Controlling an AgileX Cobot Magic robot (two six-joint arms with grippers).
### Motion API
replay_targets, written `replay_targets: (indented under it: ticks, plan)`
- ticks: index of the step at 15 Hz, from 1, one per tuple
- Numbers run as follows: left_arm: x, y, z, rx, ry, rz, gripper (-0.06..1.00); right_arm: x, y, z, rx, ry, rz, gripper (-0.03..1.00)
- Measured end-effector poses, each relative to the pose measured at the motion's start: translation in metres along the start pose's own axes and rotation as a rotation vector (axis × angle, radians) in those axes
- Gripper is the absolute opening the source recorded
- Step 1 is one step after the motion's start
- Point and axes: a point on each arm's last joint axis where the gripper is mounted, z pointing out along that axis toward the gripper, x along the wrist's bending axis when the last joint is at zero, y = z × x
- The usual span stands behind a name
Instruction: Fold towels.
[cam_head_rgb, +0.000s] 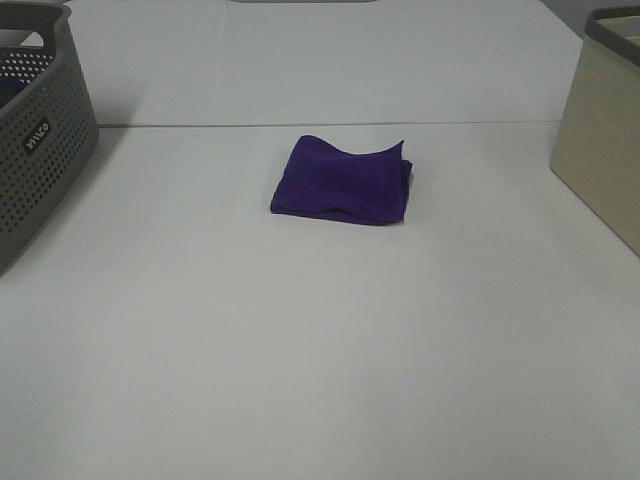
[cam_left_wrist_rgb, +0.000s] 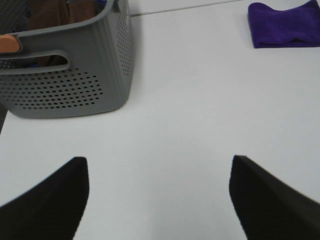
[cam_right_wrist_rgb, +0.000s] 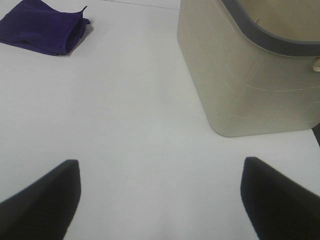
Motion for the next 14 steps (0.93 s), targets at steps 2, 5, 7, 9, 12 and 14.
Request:
replay_targets:
  ticks: [2, 5, 7, 9, 12, 14]
  plan:
    - [0.0022, 0.0008, -0.0001, -0.008, 0.024, -0.010, 0.71, 0.0000, 0.0001, 0.0000, -0.001, 0.000, 0.000, 0.85]
    - [0.0034, 0.0009, -0.0001, -0.010, 0.037, -0.024, 0.71, 0.0001, 0.0005, 0.0000, -0.005, 0.001, 0.001, 0.85]
    - [0.0034, 0.0009, -0.0001, -0.010, 0.037, -0.024, 0.71, 0.0001, 0.0005, 0.0000, -0.005, 0.001, 0.001, 0.85]
    - [0.0033, 0.0009, -0.0001, -0.010, 0.036, -0.026, 0.71, 0.0001, 0.0005, 0.0000, -0.005, 0.001, 0.001, 0.85]
    - [0.0001, 0.0013, 0.0001, -0.013, 0.026, -0.058, 0.71, 0.0001, 0.0005, 0.0000, -0.005, 0.001, 0.001, 0.85]
    - [-0.0009, 0.0015, 0.0002, -0.013, 0.029, -0.070, 0.71, 0.0001, 0.0006, 0.0000, -0.006, 0.001, 0.001, 0.85]
